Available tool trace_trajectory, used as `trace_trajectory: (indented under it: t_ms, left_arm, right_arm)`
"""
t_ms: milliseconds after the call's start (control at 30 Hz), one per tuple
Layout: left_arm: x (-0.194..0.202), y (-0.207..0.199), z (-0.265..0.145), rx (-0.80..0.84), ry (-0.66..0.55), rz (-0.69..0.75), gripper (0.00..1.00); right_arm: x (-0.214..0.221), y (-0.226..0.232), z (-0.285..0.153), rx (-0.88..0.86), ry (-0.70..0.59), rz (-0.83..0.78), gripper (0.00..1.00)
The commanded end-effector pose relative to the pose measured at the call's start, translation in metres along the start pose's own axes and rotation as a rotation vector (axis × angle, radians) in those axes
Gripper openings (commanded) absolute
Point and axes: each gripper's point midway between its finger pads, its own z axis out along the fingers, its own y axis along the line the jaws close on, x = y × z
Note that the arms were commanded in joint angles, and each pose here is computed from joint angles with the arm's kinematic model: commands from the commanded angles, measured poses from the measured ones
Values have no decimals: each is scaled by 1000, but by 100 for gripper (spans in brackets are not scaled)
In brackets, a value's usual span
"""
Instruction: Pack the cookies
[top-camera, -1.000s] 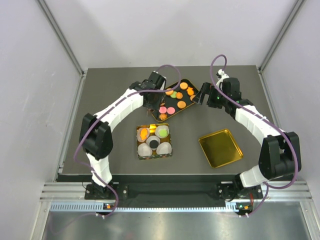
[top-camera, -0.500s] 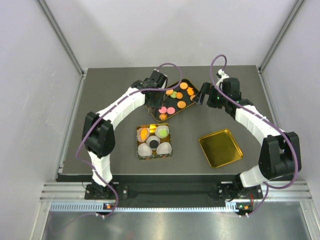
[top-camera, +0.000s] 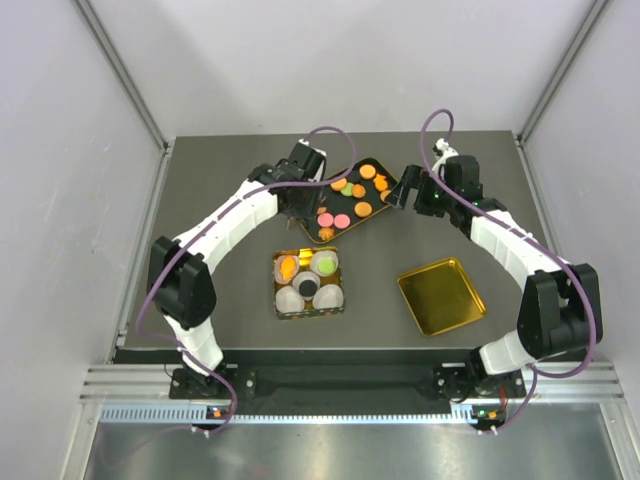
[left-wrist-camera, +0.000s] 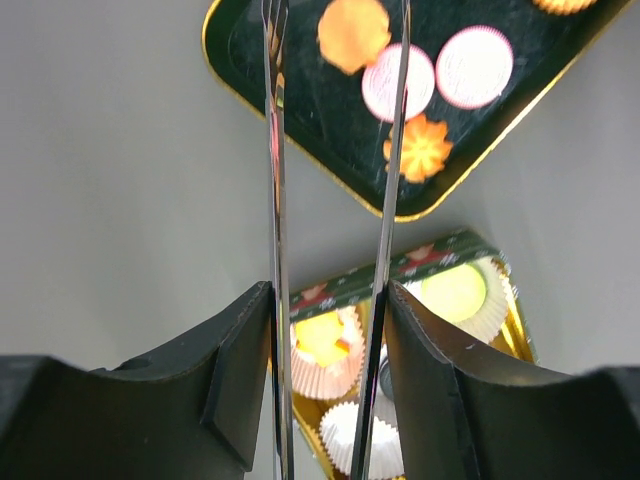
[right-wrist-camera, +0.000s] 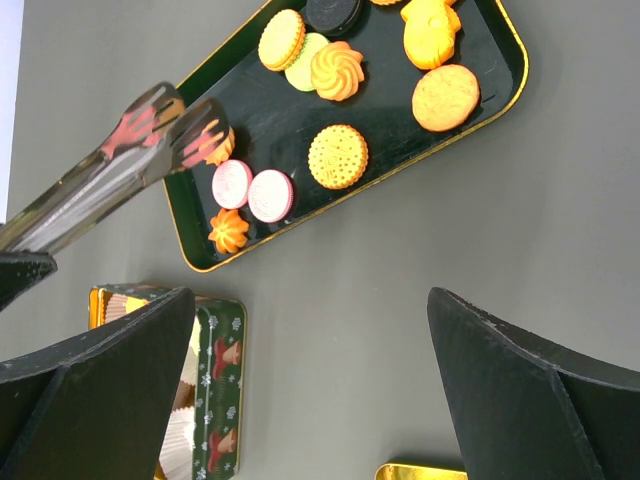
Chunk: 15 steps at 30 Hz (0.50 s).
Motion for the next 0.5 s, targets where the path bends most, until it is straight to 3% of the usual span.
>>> trace_trajectory:
  t_ms: [0, 467]
  left_arm:
    - [2, 1, -16, 15, -22, -1, 52]
    - [10, -9, 3, 44, 25, 0, 51]
  right_arm:
    - [-29, 20, -4, -43, -72, -47, 100]
    - [-30, 21, -6, -43, -76, -49, 100]
